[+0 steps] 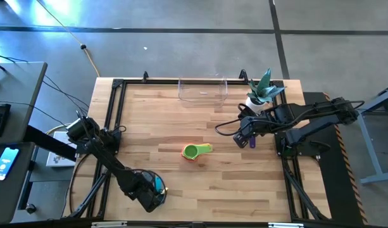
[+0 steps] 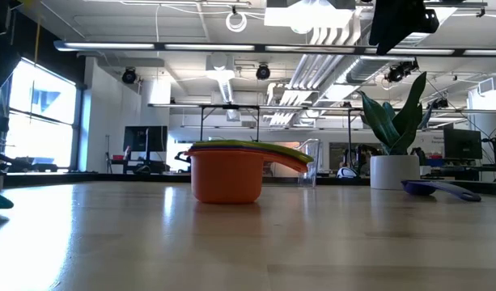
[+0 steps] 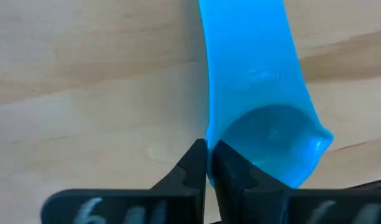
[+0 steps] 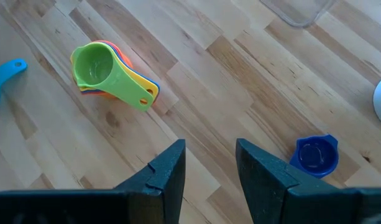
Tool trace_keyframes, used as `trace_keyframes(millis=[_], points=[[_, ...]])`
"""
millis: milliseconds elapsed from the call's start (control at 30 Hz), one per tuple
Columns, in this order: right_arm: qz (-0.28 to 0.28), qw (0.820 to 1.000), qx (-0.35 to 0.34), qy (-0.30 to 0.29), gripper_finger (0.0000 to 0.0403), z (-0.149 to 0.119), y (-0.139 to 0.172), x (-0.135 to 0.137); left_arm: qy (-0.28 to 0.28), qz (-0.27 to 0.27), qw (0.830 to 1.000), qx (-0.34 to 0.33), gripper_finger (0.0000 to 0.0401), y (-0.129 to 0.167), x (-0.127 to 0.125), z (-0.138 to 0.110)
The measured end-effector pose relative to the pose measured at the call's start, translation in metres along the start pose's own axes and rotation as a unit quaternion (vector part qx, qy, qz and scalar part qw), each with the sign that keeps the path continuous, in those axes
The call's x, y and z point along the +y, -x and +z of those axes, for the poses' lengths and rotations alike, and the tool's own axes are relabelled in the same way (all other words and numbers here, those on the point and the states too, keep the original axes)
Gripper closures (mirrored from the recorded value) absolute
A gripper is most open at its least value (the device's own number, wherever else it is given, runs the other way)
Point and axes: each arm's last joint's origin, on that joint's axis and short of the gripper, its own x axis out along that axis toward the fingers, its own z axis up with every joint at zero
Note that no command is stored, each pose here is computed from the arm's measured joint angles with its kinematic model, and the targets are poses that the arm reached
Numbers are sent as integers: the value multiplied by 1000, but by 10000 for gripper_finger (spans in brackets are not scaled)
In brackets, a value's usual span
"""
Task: Nest measuring cups in basket
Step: Stack the bottom blue measuring cup on top of the green measuring cup
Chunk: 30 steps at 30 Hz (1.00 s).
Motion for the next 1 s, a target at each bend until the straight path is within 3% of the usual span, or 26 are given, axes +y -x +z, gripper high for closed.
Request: trace_keyframes(millis=[200, 433, 667, 800, 1000], points=[[0, 1000, 0, 0, 269, 0, 0, 0, -34, -7, 999, 3, 396, 2, -1, 0], [1, 1000, -1, 3, 269, 0, 0, 0, -90, -43, 995, -3, 398, 25, -14, 7], [6, 1000, -6, 6, 269, 1, 0, 1, -173, -49, 982, -50, 399, 64, -29, 40], [18, 1000, -16, 1, 269, 3, 0, 4, -249, -57, 964, -73, 399, 86, -37, 67], [34, 999, -27, -30, 269, 5, 0, 7, -366, -74, 921, -113, 400, 115, -44, 118]])
